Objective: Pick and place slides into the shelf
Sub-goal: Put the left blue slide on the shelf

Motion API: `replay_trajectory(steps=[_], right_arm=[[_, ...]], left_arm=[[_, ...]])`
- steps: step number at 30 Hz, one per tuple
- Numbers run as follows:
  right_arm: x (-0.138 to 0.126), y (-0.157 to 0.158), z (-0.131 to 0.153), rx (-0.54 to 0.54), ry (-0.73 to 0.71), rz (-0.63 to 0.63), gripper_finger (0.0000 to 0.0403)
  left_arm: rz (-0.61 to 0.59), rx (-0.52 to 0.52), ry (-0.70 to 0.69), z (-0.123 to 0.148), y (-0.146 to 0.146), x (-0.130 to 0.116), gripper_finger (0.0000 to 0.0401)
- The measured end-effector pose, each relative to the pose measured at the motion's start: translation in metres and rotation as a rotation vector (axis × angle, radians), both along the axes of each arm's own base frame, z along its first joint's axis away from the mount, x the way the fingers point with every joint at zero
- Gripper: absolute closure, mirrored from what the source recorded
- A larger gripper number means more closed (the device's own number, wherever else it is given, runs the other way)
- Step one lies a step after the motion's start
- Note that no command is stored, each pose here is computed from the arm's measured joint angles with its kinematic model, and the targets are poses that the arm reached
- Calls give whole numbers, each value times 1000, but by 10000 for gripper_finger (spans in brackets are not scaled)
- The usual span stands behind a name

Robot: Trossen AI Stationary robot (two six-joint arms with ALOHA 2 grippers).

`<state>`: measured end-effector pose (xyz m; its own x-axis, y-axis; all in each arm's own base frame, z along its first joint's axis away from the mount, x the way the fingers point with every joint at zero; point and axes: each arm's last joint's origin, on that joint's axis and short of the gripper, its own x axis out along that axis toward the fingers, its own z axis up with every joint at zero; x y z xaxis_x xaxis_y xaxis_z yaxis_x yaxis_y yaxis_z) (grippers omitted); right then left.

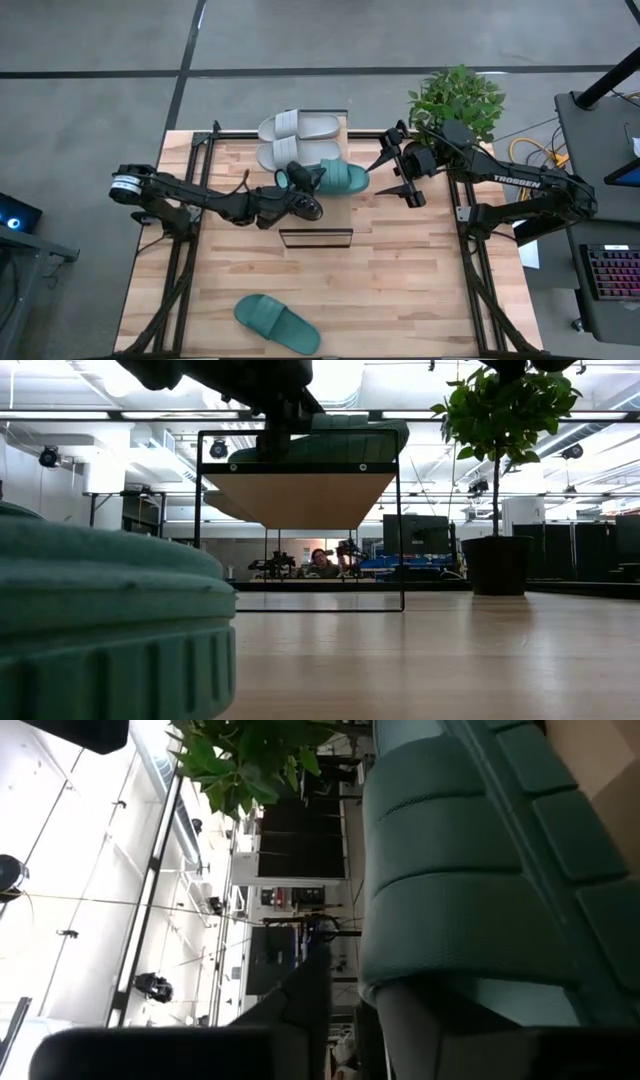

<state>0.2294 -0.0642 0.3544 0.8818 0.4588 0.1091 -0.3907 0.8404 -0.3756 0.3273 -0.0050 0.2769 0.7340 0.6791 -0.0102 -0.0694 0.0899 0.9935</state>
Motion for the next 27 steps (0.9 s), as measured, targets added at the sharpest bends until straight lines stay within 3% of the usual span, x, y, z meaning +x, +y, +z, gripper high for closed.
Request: replay_trajectory(steps=[13,19,27], right_arm=[[0,0,-2,5,22,0,156],[0,0,-2,6,23,0,156],[1,0,-4,12,42,0,156]], left_arm=[[6,-46,-2,2,1,2,225],[29,-160,2,9,1,5,177],[40,-188,41,19,1,7,154]])
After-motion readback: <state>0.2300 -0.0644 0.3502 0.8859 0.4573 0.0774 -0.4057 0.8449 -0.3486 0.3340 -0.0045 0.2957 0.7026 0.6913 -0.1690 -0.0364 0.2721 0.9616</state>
